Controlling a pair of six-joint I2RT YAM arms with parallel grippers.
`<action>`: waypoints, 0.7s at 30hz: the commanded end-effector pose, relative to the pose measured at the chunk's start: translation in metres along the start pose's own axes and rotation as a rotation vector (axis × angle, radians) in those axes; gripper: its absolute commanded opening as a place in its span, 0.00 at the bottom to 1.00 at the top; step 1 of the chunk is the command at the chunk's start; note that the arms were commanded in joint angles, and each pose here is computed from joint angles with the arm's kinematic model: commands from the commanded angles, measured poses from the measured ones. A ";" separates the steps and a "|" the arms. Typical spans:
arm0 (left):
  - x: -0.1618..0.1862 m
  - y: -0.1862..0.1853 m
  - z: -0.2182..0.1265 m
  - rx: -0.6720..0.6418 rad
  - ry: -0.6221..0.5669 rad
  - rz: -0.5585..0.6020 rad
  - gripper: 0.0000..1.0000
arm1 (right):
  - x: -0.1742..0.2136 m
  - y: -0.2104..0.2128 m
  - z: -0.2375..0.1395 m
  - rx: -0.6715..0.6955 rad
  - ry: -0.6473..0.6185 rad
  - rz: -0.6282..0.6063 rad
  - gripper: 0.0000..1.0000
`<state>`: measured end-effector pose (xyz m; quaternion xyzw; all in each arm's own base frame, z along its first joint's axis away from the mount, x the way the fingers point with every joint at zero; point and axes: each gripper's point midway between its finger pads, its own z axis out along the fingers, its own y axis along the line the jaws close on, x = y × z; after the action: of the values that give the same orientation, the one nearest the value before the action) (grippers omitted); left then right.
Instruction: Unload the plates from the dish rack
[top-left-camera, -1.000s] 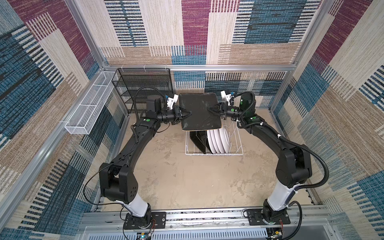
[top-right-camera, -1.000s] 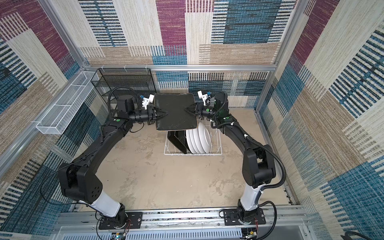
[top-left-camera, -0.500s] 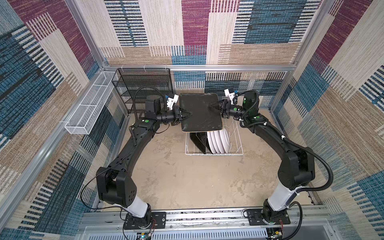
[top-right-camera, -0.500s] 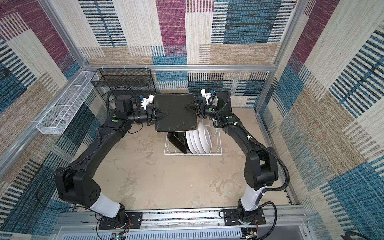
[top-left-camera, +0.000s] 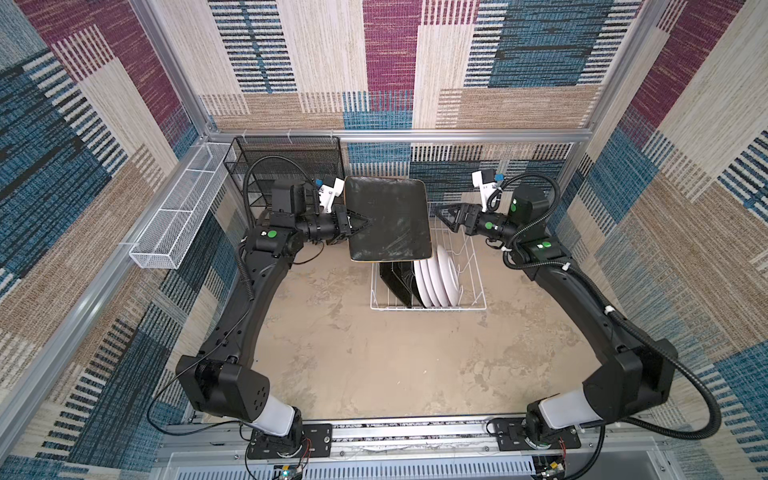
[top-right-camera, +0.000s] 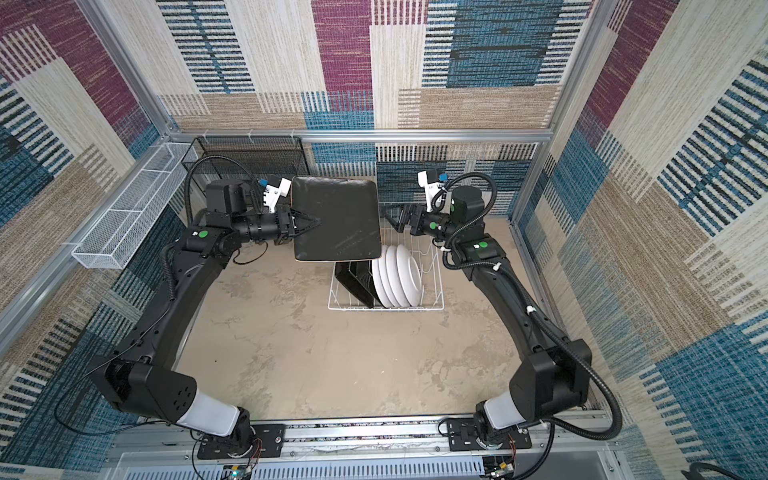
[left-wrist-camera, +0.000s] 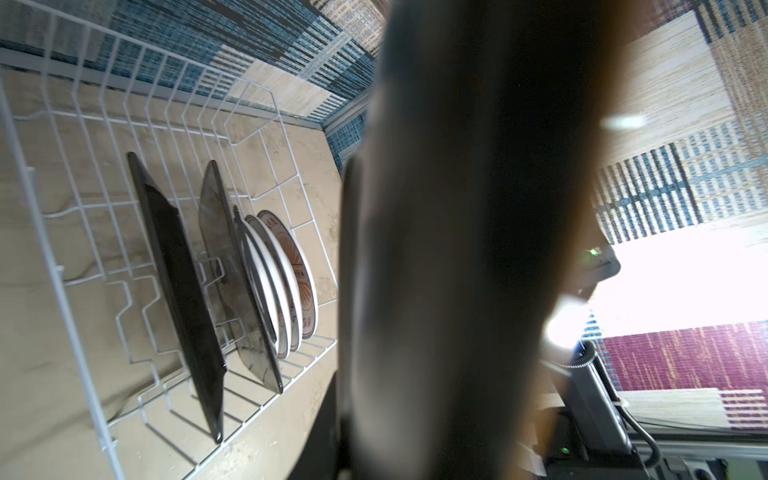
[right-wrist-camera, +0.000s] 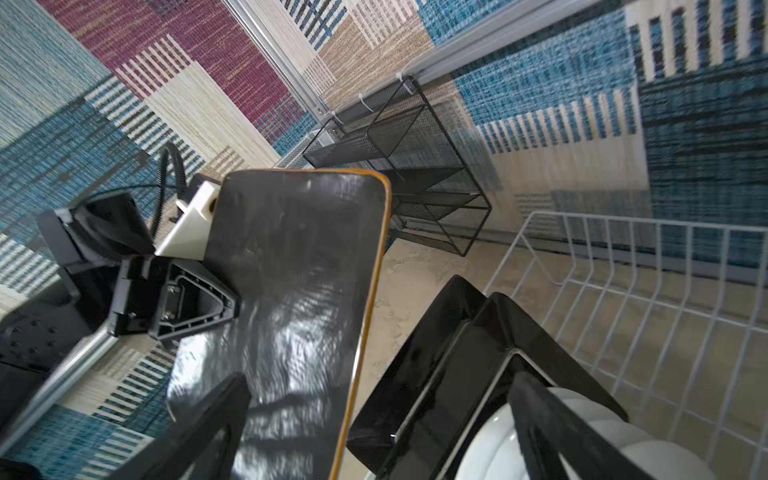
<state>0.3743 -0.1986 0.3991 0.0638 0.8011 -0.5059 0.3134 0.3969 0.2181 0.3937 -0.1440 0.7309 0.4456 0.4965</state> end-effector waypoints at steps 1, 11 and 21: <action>-0.002 -0.007 -0.021 -0.054 -0.008 0.128 0.00 | -0.001 0.007 -0.013 0.054 -0.041 -0.276 1.00; -0.002 0.018 -0.076 -0.358 -0.016 0.212 0.00 | 0.028 0.036 -0.041 0.097 -0.063 -0.608 1.00; 0.006 0.071 -0.122 -0.641 0.025 0.188 0.00 | 0.042 0.034 -0.041 0.165 -0.017 -0.695 1.00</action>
<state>0.3447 -0.0710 0.3764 0.0198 0.9118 -0.2270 0.3415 0.3263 0.2190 0.3801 -0.3314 0.6662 0.2287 0.6278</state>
